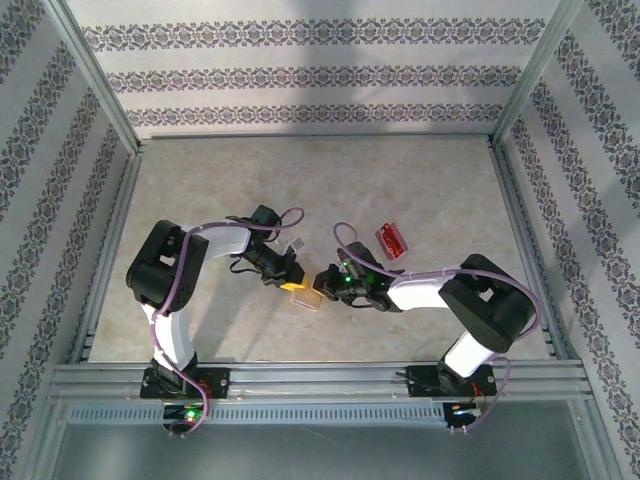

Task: Put the credit cards into the card holder

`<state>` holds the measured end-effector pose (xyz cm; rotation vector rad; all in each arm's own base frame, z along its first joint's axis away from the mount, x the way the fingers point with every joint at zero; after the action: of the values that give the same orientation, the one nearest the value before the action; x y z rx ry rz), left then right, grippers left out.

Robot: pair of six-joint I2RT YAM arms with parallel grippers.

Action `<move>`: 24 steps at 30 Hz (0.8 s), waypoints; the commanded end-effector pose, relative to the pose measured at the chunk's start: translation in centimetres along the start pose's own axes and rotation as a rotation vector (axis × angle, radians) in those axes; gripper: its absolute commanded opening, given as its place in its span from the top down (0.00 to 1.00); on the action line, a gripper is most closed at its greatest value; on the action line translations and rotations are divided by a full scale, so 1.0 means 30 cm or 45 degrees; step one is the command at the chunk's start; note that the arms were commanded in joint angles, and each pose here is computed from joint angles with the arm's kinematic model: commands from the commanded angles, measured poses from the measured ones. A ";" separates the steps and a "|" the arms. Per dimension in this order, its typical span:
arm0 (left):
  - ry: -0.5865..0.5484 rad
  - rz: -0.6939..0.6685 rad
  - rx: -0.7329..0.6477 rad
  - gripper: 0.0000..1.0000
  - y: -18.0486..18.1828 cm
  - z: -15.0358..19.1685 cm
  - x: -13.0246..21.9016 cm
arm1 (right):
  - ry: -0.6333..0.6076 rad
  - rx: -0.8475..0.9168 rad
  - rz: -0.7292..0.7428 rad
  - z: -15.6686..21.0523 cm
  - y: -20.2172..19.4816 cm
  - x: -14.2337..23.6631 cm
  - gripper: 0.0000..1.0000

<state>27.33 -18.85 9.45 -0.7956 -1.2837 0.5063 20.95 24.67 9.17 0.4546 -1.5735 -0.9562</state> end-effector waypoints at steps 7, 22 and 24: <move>0.026 -0.082 -0.001 0.94 0.031 0.009 -0.035 | 0.134 -0.086 0.356 0.036 -0.147 -0.099 1.00; 0.022 -0.105 -0.004 0.94 0.033 0.007 -0.031 | -0.044 0.099 0.227 -0.004 0.047 0.089 0.70; 0.022 -0.105 -0.006 0.94 0.031 0.007 -0.030 | -0.060 0.105 0.230 -0.008 0.052 0.107 0.71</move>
<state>27.44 -18.66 9.49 -0.7977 -1.2833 0.5100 20.71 23.98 11.65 0.3778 -1.6239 -0.8153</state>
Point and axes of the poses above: each hand's point on the last joint's axis, 136 mm out from that joint toward the fingers, its own x axis back along the fingers, its own y axis along the line the jaws close on, z = x × y, the point moved 9 cm from there along x, back along the fingers, and after that the axes turned 2 degrees about -x, right-handed, at the moved point
